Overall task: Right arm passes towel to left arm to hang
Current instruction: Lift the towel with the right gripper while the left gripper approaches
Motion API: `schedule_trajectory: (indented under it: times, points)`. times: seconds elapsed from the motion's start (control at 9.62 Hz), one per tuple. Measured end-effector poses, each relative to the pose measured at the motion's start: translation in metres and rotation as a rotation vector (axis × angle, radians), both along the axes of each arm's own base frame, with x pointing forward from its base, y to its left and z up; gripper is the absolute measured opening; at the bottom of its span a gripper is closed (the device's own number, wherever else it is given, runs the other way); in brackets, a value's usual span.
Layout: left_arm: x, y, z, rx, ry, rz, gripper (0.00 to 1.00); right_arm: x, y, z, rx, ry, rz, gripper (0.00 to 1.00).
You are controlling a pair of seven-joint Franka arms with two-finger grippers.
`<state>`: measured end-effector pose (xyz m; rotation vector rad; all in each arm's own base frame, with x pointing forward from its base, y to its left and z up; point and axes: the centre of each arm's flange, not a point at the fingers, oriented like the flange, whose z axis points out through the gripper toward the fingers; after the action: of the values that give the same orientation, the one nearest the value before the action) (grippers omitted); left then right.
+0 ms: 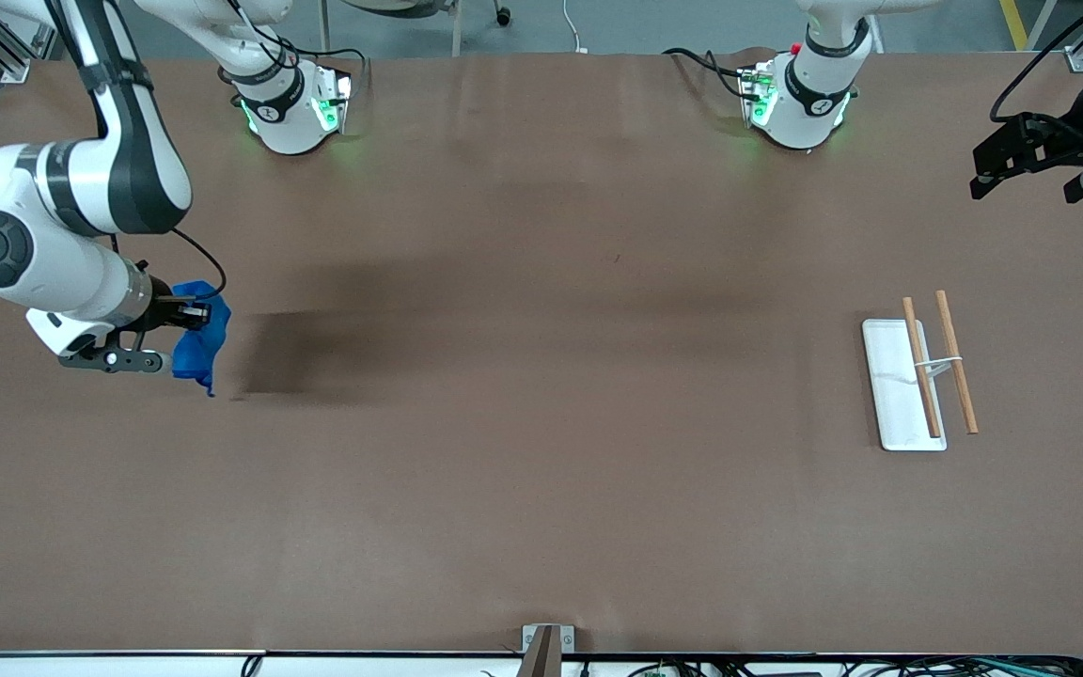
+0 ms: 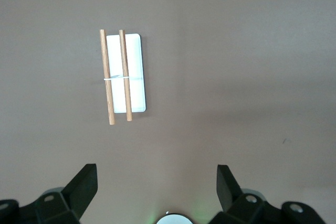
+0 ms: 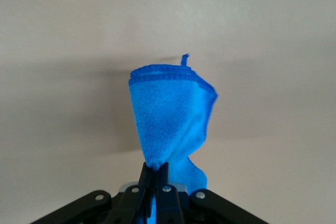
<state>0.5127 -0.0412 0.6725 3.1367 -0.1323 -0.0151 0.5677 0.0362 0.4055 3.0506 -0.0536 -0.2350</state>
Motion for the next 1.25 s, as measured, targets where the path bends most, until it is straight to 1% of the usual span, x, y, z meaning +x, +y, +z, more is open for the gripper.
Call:
schedule_trajectory:
  times: [0.1, 0.21, 0.42, 0.52, 0.62, 0.83, 0.94, 1.04, 1.25]
  points:
    - [0.004, -0.009, -0.007, -0.077, 0.02, -0.023, 1.0, 0.002, 0.025, 0.008, 0.035, -0.01, 0.018, 0.05]
    - [0.014, -0.019, -0.023, -0.19, 0.053, -0.043, 1.0, 0.001, 0.057, 0.01, 0.124, -0.023, 0.012, 0.05]
    - [0.049, -0.024, -0.071, -0.415, 0.126, -0.043, 1.0, 0.005, 0.111, 0.015, 0.363, -0.08, -0.058, 0.05]
    - [0.067, -0.029, -0.098, -0.514, 0.155, -0.042, 1.0, 0.006, 0.139, 0.019, 0.482, -0.106, -0.1, 0.05]
    - [0.081, -0.038, -0.123, -0.616, 0.188, -0.036, 1.0, 0.004, 0.168, 0.022, 0.587, -0.117, -0.137, 0.05]
    - [0.1, -0.056, -0.176, -0.846, 0.274, -0.018, 1.0, -0.003, 0.216, 0.027, 0.772, -0.119, -0.231, 0.05]
    - [0.106, -0.066, -0.205, -0.97, 0.323, 0.007, 1.0, -0.008, 0.237, 0.033, 0.851, -0.121, -0.278, 0.05]
    - [0.109, -0.079, -0.234, -1.084, 0.373, 0.039, 1.0, -0.016, 0.258, 0.038, 0.915, -0.122, -0.315, 0.05]
    - [0.106, -0.118, -0.285, -1.268, 0.466, 0.074, 1.0, -0.03, 0.297, 0.057, 1.055, -0.106, -0.408, 0.05]
